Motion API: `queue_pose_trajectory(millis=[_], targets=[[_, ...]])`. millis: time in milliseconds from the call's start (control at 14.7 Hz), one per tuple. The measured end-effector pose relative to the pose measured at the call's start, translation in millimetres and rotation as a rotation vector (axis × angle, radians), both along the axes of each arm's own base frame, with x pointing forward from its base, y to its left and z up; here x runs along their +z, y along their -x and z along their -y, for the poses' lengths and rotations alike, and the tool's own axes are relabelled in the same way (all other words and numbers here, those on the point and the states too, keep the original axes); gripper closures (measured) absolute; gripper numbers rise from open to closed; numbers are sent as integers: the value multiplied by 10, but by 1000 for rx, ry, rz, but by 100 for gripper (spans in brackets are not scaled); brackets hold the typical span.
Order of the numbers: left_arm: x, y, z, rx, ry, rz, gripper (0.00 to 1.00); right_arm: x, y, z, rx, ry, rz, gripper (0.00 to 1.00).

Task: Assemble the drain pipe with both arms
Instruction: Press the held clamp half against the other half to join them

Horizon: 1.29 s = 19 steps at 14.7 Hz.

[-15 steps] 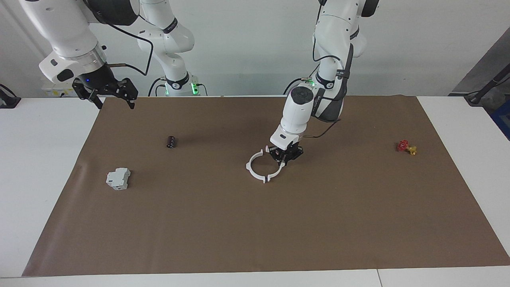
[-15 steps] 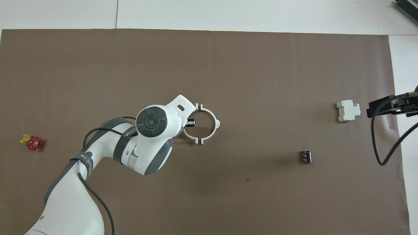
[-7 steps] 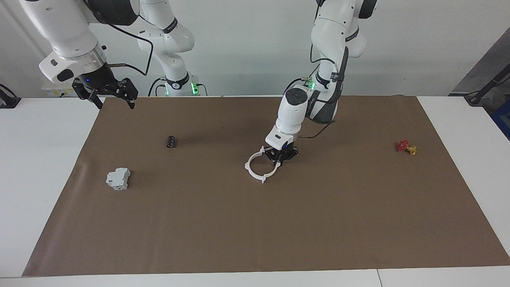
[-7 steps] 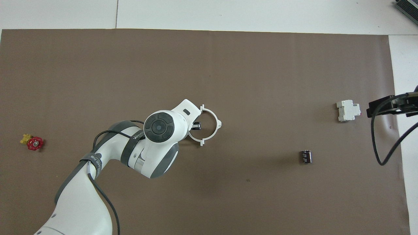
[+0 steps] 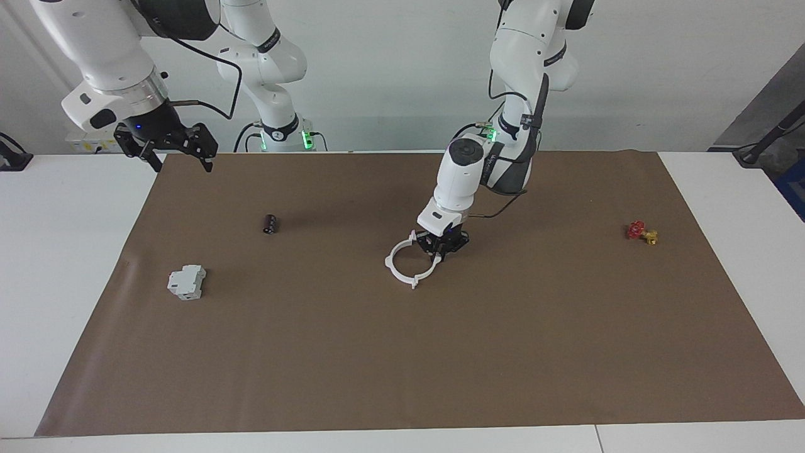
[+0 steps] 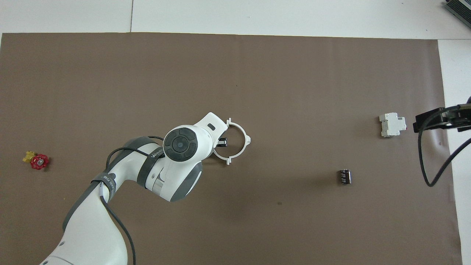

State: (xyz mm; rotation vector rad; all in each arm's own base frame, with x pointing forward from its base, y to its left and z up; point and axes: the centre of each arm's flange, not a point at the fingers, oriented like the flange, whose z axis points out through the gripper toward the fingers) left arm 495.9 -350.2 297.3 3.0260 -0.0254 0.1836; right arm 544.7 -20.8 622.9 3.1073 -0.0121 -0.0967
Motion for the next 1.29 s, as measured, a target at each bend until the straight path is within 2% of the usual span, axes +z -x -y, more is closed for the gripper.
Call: queue_pose_trajectory(millis=[1294], targets=[[-18, -25, -10, 23, 8, 9, 79, 0, 0, 0, 0, 0, 0, 0]])
